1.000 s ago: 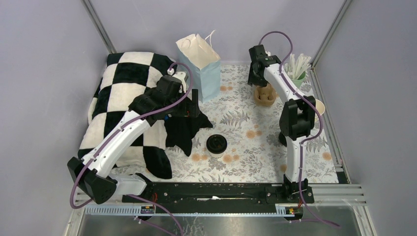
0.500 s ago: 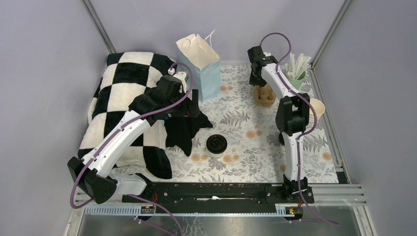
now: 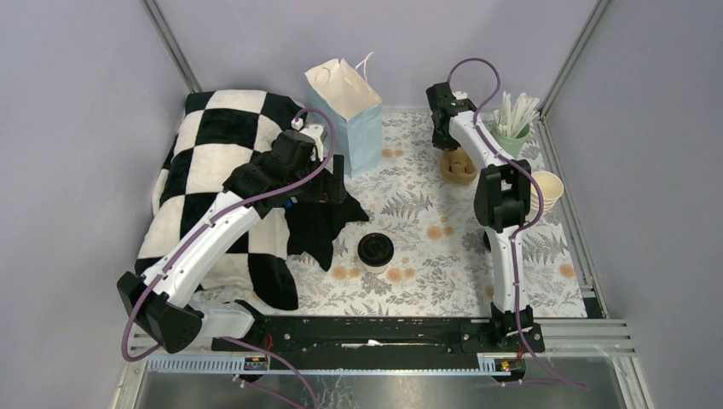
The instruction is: Pack the takeout coffee
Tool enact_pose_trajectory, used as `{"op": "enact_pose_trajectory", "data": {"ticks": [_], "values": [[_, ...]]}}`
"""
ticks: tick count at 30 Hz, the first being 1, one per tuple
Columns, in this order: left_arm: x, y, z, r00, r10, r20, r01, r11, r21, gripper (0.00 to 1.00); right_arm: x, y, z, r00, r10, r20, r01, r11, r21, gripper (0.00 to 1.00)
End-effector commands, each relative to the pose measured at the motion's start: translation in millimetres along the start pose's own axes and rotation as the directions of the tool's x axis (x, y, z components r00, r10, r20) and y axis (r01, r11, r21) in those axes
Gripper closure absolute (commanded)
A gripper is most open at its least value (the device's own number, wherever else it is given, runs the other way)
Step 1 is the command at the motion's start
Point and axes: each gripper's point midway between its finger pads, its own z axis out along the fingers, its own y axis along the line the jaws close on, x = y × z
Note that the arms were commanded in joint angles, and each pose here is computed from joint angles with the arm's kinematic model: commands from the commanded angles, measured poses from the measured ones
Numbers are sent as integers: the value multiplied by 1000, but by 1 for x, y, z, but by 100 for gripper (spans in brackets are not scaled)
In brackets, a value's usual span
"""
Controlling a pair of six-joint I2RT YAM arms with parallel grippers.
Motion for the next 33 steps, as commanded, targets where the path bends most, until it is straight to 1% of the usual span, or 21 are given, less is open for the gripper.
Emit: {"op": "enact_pose_trajectory", "data": {"ticks": [1, 4, 13, 15, 18, 22, 23, 26, 29, 33], "values": [[-19, -6, -8, 998, 7, 62, -8, 1000, 28, 1, -19, -3, 1, 998, 1, 55, -2, 1000, 20, 70], [-19, -6, -7, 998, 7, 62, -8, 1000, 28, 1, -21, -3, 2, 998, -7, 61, 6, 1000, 28, 72], [-17, -6, -7, 998, 6, 58, -8, 1000, 30, 1, -16, -4, 9, 999, -21, 42, 19, 999, 41, 73], [-17, -6, -7, 998, 5, 58, -7, 999, 31, 1, -16, -5, 9, 999, -22, 42, 20, 999, 47, 77], [-17, -7, -8, 998, 4, 59, -6, 999, 34, 1, -19, -7, 4, 999, -23, 47, 21, 998, 53, 86], [-17, -8, -8, 998, 2, 57, -4, 999, 37, 1, -32, -12, -20, 998, 1, 69, -4, 999, 45, 99], [-17, -8, -7, 998, 0, 56, -2, 999, 38, 1, -34, -13, -25, 997, 6, 76, -9, 999, 40, 100], [-17, -10, -6, 999, -1, 54, -1, 999, 48, 1, -36, -19, -33, 996, -1, 90, -3, 999, 50, 100], [-18, -12, -5, 999, -2, 54, -1, 998, 56, 1, -31, -27, -35, 997, -19, 73, 13, 997, 81, 100], [-16, -11, -5, 999, -2, 50, -1, 998, 57, 1, -24, -38, -36, 996, -37, 77, 24, 988, 152, 100]]}}
